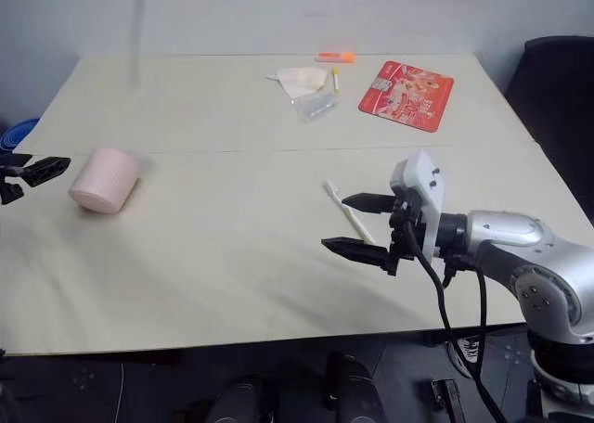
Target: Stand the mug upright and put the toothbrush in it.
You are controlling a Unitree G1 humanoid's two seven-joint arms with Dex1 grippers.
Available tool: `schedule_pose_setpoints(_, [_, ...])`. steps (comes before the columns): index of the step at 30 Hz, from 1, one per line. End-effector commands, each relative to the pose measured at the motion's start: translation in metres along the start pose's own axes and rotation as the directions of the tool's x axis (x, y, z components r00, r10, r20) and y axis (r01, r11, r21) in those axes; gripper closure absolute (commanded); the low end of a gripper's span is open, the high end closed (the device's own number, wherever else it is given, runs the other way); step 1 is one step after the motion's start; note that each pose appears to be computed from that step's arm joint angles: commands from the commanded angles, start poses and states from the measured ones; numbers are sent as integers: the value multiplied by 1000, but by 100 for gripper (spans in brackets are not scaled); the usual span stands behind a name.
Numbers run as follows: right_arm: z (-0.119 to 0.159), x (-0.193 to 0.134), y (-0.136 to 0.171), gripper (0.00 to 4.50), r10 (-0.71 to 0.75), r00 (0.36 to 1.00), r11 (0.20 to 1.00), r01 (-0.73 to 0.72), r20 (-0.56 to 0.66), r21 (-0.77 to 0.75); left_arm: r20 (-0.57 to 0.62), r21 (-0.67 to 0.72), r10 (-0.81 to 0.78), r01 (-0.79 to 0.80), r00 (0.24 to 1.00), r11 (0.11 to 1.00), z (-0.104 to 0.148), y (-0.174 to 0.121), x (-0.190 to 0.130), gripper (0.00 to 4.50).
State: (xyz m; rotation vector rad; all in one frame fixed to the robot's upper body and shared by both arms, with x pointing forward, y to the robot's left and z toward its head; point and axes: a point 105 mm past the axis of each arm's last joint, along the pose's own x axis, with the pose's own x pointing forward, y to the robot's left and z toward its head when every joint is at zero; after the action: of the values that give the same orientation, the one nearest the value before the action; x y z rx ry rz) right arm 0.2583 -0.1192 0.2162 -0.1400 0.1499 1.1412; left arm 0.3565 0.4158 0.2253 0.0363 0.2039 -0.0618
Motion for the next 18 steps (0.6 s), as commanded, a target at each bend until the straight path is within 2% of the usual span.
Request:
schedule_pose_setpoints(1, [11, -5, 6, 0, -14, 1000, 998, 16, 26, -67, -1, 37, 80, -80, 997, 996, 1, 9, 1, 2])
schedule_pose_setpoints(8, [-2, -10, 7, 0, -47, 999, 997, 46, -4, -54, 25, -18, 189, -188, 982, 982, -2, 23, -1, 2])
schedule_pose_setpoints(13, [-1, -13, 5, 0, -63, 998, 997, 63, 2, -54, -68, 53, 261, -258, 963, 965, -23, 32, -2, 2])
schedule_pose_setpoints(18, [0, -13, 2, 0, -67, 998, 996, 67, 4, -58, -156, 105, 228, -214, 961, 971, -45, 16, 14, 2])
